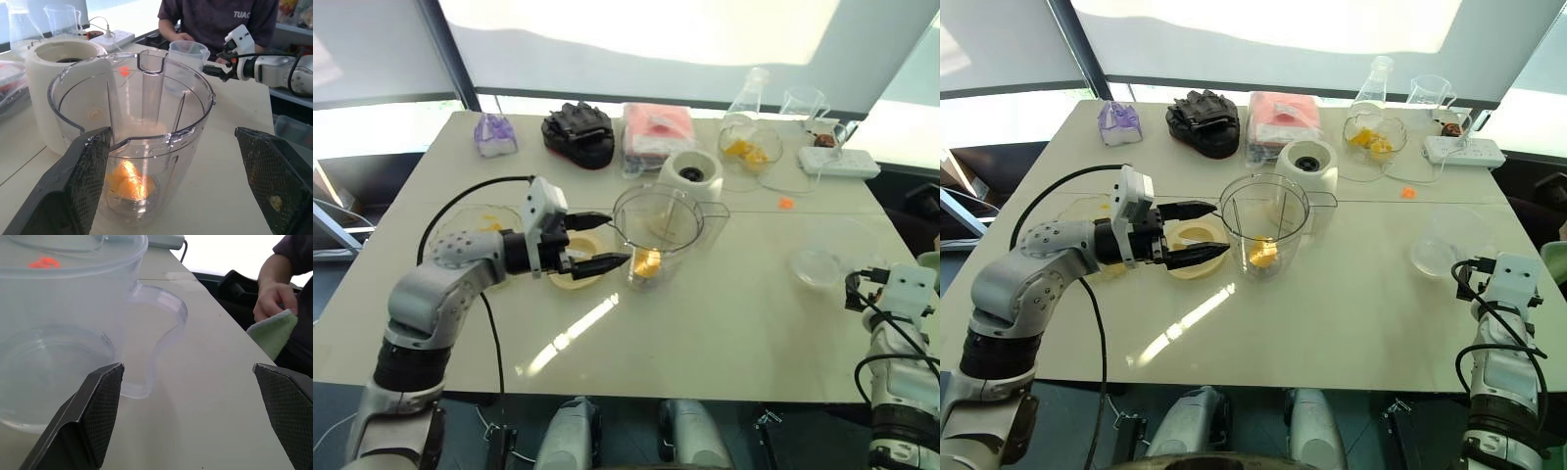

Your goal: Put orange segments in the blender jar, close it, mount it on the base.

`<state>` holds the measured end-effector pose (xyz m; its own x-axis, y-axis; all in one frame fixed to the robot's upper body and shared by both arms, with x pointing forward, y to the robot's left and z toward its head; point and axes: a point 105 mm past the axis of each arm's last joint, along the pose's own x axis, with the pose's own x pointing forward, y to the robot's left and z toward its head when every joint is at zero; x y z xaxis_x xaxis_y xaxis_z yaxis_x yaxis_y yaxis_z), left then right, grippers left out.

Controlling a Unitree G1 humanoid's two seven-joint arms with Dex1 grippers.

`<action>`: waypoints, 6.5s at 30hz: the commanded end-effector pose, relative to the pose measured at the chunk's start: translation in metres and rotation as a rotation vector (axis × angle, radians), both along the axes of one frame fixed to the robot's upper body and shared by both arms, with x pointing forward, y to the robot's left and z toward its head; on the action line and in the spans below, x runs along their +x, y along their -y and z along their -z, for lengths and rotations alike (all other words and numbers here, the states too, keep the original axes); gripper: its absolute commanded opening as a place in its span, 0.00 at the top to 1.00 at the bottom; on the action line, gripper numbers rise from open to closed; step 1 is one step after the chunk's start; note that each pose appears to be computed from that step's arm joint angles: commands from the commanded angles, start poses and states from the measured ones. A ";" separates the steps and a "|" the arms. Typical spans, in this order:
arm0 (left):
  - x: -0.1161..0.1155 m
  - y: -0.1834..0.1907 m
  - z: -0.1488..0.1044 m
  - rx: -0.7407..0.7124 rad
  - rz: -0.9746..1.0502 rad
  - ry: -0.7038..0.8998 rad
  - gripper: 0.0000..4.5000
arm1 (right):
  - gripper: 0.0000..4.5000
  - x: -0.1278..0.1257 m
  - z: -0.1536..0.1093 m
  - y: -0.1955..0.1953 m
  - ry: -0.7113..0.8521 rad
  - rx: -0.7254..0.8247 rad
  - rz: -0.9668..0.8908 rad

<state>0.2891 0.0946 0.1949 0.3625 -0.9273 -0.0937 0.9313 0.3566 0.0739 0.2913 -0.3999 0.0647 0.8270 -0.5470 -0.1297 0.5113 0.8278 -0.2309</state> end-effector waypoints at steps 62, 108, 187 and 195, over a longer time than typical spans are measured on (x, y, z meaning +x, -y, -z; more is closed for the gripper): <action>0.019 -0.055 -0.019 0.101 -0.116 0.056 0.06 | 0.99 0.072 -0.265 -0.165 0.426 -0.513 -0.802; 0.019 -0.045 -0.024 -0.002 -0.142 0.047 0.06 | 0.99 0.075 -0.260 -0.260 0.352 -1.288 -0.976; -0.003 -0.044 -0.004 0.055 -0.088 -0.010 0.06 | 0.99 0.028 -0.028 -0.011 0.164 0.036 0.109; 0.000 -0.043 -0.008 0.045 -0.094 -0.006 0.06 | 0.22 0.025 -0.015 -0.010 0.120 0.006 0.121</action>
